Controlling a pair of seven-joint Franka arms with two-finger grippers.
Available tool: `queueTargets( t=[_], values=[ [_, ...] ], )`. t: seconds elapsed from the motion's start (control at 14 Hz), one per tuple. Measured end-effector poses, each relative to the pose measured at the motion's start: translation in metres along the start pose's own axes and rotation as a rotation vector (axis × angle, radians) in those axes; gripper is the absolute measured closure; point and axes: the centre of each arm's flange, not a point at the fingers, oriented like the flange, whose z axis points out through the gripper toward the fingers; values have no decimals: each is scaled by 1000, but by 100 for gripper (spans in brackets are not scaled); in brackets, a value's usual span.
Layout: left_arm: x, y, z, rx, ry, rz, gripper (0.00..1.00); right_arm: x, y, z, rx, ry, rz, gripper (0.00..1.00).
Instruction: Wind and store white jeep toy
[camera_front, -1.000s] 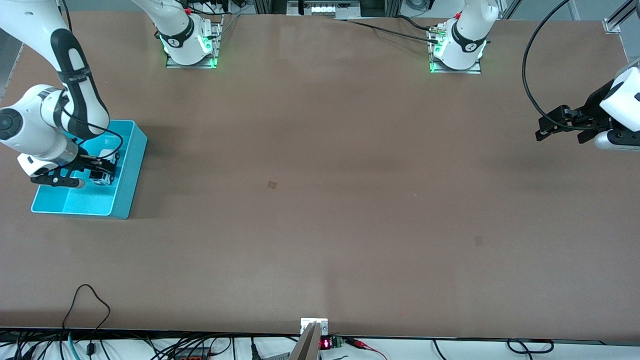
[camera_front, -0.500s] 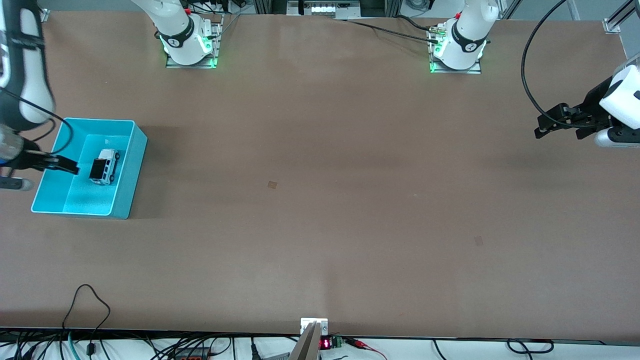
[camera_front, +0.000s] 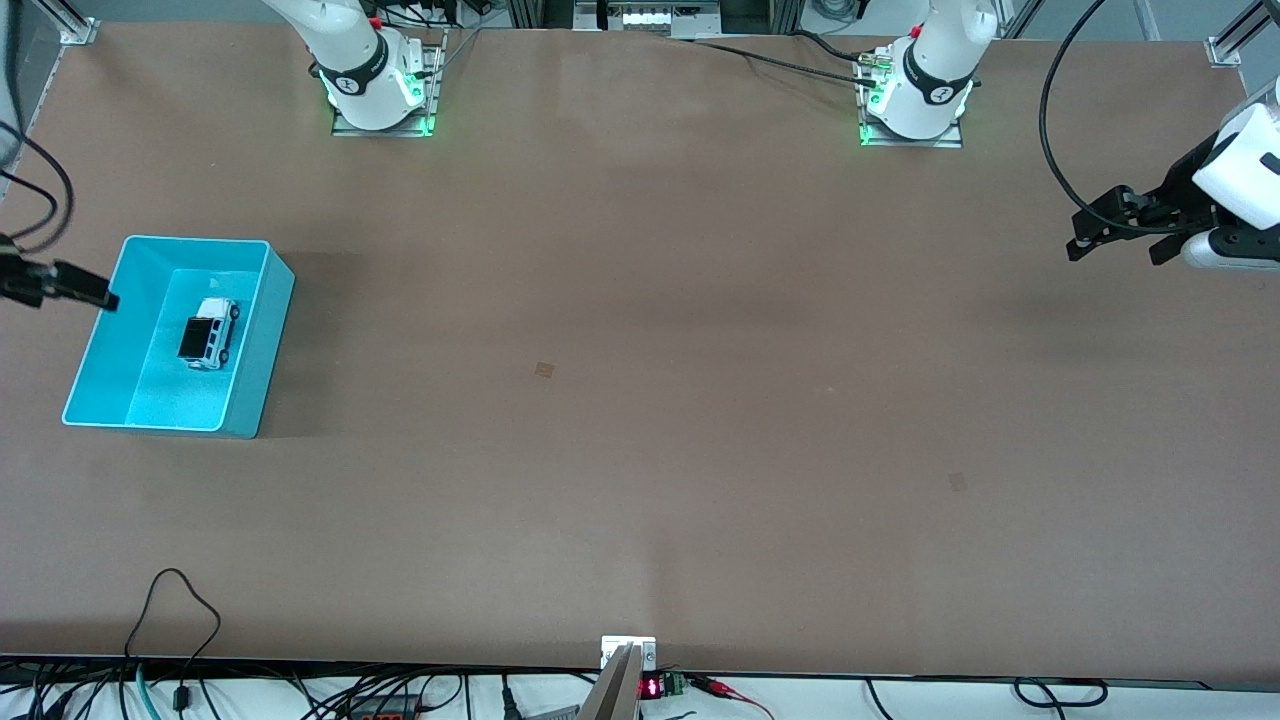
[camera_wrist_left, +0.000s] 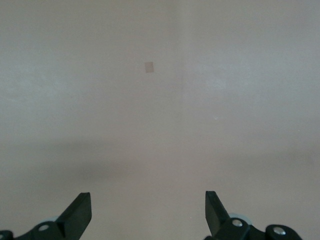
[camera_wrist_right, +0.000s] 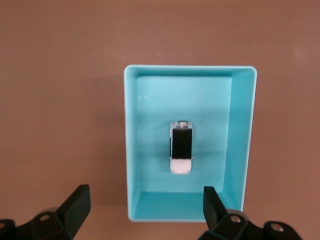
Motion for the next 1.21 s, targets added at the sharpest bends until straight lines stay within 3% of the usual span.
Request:
queueTargets(
  t=[0.43,1.21],
  values=[
    [-1,0,5,0,-12,-36,0,-19,-41,-49,24,-7,-74,0],
    [-1,0,5,0,-12,-37,0,-28,-73,-81,24,-23,-18,0]
  ],
)
